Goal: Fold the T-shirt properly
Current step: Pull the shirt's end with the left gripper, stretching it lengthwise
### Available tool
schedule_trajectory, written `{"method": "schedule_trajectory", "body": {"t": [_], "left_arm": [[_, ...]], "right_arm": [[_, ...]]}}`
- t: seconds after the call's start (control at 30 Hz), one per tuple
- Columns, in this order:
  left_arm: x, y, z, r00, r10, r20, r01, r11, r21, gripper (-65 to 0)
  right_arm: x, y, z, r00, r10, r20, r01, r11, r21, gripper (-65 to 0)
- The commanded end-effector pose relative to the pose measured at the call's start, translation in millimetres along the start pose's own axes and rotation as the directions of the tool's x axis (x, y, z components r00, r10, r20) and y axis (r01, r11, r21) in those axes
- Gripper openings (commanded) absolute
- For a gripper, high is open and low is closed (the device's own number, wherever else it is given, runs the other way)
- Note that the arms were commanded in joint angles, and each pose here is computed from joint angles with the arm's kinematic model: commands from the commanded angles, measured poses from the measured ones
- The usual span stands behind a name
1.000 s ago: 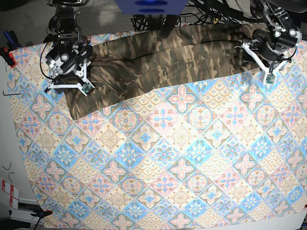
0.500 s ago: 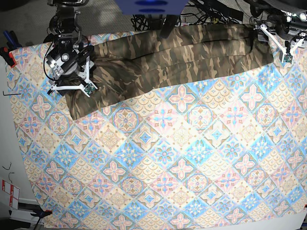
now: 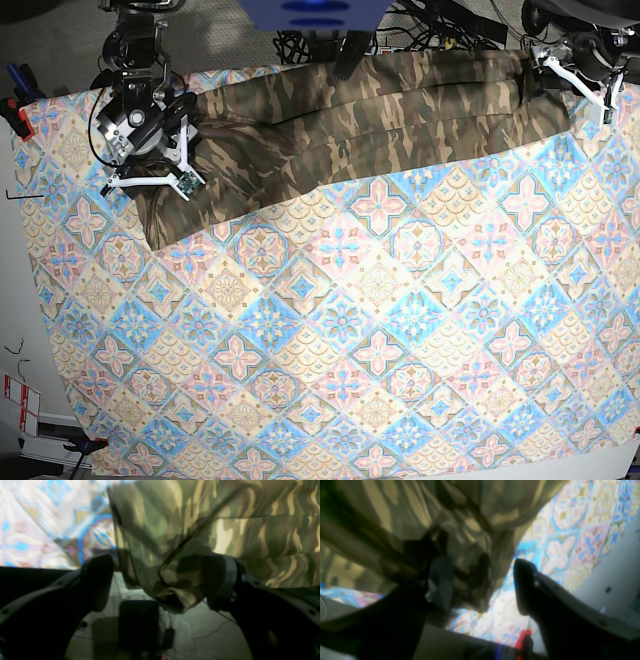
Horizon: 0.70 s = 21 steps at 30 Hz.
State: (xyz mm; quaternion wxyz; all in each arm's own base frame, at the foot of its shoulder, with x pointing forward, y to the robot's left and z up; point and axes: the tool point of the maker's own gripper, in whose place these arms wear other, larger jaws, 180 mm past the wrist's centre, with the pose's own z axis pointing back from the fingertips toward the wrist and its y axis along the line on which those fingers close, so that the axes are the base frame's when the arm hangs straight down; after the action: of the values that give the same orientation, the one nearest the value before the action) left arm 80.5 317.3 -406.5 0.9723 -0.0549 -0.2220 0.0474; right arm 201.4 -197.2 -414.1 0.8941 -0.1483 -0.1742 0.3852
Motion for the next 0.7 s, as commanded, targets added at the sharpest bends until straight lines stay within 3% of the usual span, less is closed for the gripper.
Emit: {"method": "schedule_trajectory", "body": {"t": [0.0, 0.37, 0.5, 0.67], "left_arm": [[12.6, 3.9, 7.5, 0.999, -0.024, 0.04, 0.024, 1.0, 0.0, -10.0], [20.7, 21.5, 18.4, 0.996, -0.081, 0.02, 0.081, 0.996, 0.039, -10.0], [15.7, 56.7, 35.5, 0.997, -0.079, -0.016, 0.081, 0.981, 0.176, -10.0], [9.7, 84.8, 40.6, 0.988, -0.106, -0.114, 0.137, 0.939, 0.314, -10.0]], "right_arm": [[-0.4, -9.4, 3.1, 1.0, 0.005, -0.002, -0.005, 1.0, -0.03, -27.6], [13.9, 1.7, 2.7, 0.999, 0.047, 0.026, -0.047, 0.999, -0.009, -27.6], [13.9, 2.4, 2.4, 0.999, 0.046, 0.026, -0.045, 0.999, -0.007, -27.6], [14.4, 1.9, 2.4, 0.999, 0.045, 0.027, -0.045, 0.999, -0.008, -27.6]]}}
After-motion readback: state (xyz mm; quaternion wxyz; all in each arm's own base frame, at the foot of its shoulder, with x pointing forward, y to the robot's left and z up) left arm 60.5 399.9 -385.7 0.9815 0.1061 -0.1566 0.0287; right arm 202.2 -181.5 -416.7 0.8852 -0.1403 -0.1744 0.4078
